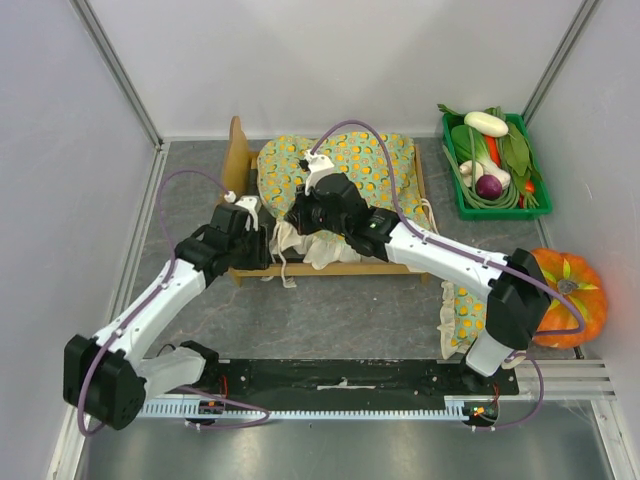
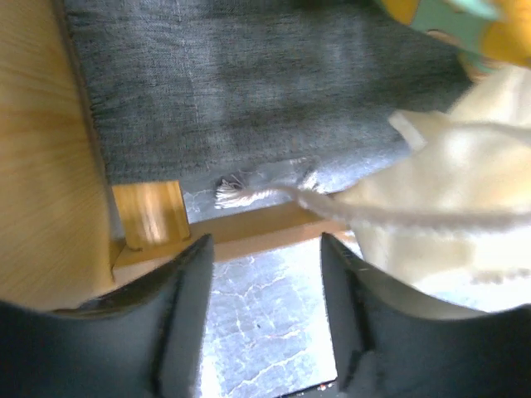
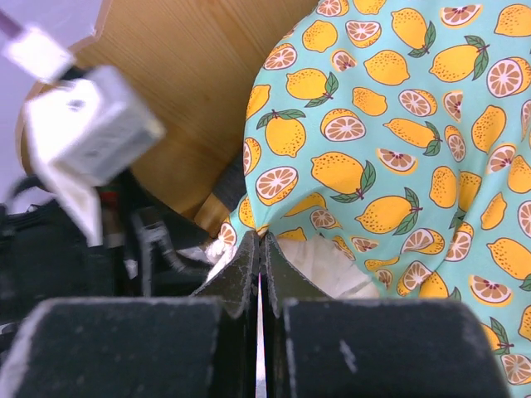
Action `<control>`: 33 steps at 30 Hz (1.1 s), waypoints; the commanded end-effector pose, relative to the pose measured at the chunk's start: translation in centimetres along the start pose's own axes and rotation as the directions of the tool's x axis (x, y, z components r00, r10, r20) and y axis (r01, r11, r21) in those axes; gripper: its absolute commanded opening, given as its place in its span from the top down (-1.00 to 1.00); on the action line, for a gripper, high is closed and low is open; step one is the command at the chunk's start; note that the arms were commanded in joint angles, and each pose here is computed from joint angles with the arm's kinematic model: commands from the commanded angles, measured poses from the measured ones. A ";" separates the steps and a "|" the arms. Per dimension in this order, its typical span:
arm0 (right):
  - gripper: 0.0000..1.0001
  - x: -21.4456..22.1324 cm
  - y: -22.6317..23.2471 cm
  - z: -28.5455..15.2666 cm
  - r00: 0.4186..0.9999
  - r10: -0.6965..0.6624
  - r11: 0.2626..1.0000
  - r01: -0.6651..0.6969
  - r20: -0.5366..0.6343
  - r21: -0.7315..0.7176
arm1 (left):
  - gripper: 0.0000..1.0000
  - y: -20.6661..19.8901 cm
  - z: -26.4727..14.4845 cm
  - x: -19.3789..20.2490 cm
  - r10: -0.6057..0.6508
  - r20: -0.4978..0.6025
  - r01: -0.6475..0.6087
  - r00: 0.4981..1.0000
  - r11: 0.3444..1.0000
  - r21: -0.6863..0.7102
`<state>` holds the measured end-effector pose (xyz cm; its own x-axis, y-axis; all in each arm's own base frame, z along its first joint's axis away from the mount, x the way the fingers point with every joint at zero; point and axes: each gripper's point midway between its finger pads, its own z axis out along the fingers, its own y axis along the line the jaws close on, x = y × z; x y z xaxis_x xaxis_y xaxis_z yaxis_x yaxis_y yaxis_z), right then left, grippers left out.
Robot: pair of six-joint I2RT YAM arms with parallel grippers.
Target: Set up the pet bed
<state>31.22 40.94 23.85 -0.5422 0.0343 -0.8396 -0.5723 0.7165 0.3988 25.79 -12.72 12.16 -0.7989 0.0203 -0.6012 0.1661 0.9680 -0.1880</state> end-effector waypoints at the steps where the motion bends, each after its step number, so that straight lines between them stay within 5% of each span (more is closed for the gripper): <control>1: 1.00 0.9 0.8 0.1 1.000 -0.005 1.000 0.005 -0.012 -0.017 | -0.37 -1.5 -5.2 -3.5 -0.053 0.185 0.040 0.981 0.996 0.075; 3: 1.00 1.5 0.8 0.4 1.000 -0.009 1.000 0.008 -0.025 -0.015 | -0.58 -2.4 -8.2 -4.8 -0.062 0.252 0.029 0.966 0.991 0.131; 12: 1.00 2.1 3.6 1.6 0.999 -0.021 0.999 0.020 -0.025 -0.036 | -0.73 -0.2 -15.6 -7.2 -0.078 0.441 0.064 0.894 0.997 0.045; 21: 1.00 2.2 6.5 3.5 1.000 -0.009 1.000 0.009 0.002 -0.022 | -0.80 1.4 -15.3 -7.2 -0.077 0.451 0.104 0.889 0.994 -0.035; 27: 1.00 6.1 6.9 5.7 0.998 -0.027 0.999 0.025 -0.062 -0.026 | -0.92 3.1 -13.5 -6.0 -0.103 0.428 0.165 0.898 0.980 -0.110; 30: 0.91 9.0 6.7 7.0 0.989 -0.059 0.998 0.054 -0.134 -0.038 | -0.97 3.2 -12.3 -5.5 -0.107 0.412 0.169 0.905 0.979 -0.116; 33: 0.43 9.8 6.2 6.4 0.981 -0.106 0.994 0.099 -0.163 -0.048 | -0.98 3.3 -10.9 -4.8 -0.109 0.380 0.168 0.919 0.978 -0.126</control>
<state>27.24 49.31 14.82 -0.5960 -0.1229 -0.7935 -0.5989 0.7263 0.3373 23.04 -7.04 23.90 -0.5332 -0.1413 -0.8341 0.0078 0.9851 -0.1719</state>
